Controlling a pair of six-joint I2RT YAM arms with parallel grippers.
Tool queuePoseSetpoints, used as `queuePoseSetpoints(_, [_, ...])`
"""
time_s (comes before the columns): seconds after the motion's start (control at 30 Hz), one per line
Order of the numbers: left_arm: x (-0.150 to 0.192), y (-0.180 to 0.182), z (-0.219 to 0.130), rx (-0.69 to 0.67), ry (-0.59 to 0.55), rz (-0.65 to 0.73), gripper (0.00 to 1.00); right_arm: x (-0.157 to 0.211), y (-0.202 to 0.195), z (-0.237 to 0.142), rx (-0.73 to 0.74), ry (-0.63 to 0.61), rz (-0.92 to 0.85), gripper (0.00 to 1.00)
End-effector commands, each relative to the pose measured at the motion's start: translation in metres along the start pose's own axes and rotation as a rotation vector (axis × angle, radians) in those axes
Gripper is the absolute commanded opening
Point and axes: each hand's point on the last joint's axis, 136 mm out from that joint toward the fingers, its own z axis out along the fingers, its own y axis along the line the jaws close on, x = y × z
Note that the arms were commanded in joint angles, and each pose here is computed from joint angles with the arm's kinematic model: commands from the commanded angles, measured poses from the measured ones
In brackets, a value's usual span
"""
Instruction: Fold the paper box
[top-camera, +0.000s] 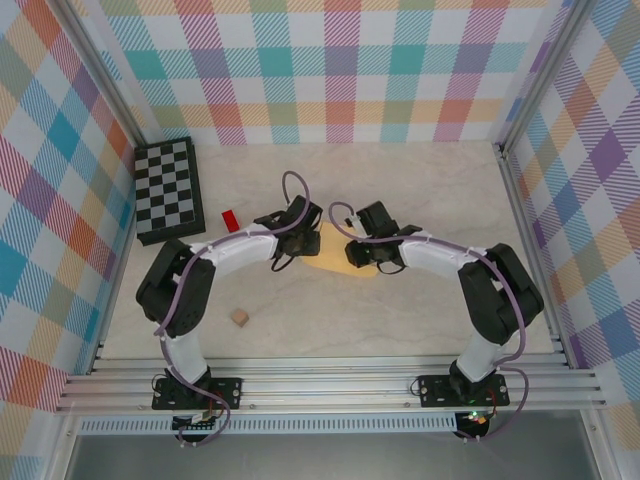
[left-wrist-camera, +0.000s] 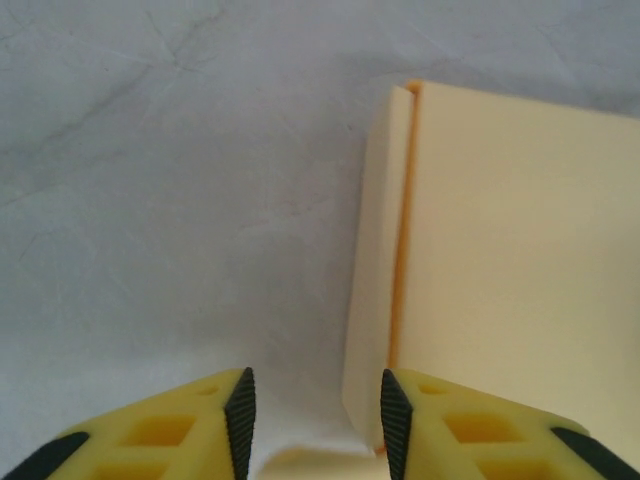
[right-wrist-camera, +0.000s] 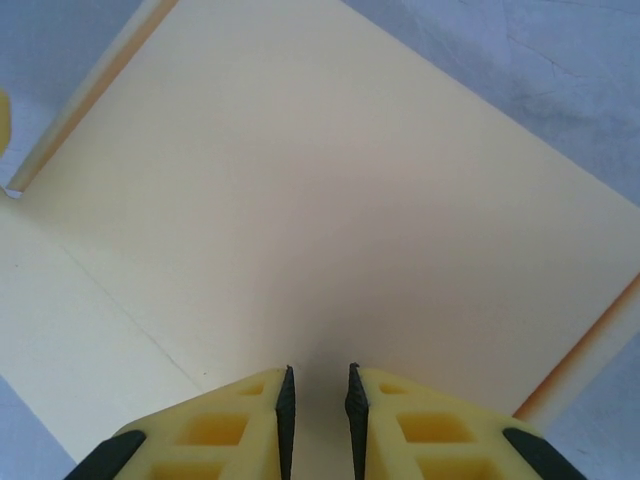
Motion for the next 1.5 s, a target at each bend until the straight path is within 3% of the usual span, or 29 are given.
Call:
queuePoseSetpoints(0.0, [-0.021, -0.005, -0.002, 0.059, -0.007, -0.005, 0.34, -0.035, 0.005, -0.025, -0.069, -0.093, 0.007, 0.27])
queuePoseSetpoints(0.17, [-0.027, -0.002, -0.021, 0.055, -0.022, 0.007, 0.33, -0.047, -0.009, -0.067, 0.031, -0.082, 0.114, 0.29])
queuePoseSetpoints(0.3, [-0.013, 0.007, -0.041, 0.032, 0.034, 0.054, 0.52, -0.019, -0.015, -0.088, 0.085, 0.045, 0.258, 0.31])
queuePoseSetpoints(0.4, [0.002, 0.014, -0.032, -0.001, 0.118, 0.079, 0.56, 0.001, -0.012, -0.09, 0.062, 0.073, 0.343, 0.32])
queuePoseSetpoints(0.6, [0.024, -0.014, -0.017, 0.134, 0.188, 0.014, 0.53, 0.026, -0.009, -0.079, 0.043, 0.138, 0.456, 0.41])
queuePoseSetpoints(0.77, [0.018, -0.018, -0.013, 0.127, 0.18, 0.047, 0.54, 0.041, -0.006, -0.063, 0.014, 0.153, 0.558, 0.47])
queuePoseSetpoints(0.97, [0.037, -0.015, -0.001, 0.105, 0.268, 0.046, 0.57, 0.047, -0.004, -0.05, 0.003, 0.174, 0.618, 0.48])
queuePoseSetpoints(1.47, [0.057, -0.034, -0.007, 0.172, 0.277, -0.006, 0.59, 0.048, -0.018, -0.025, 0.017, 0.195, 0.597, 0.48])
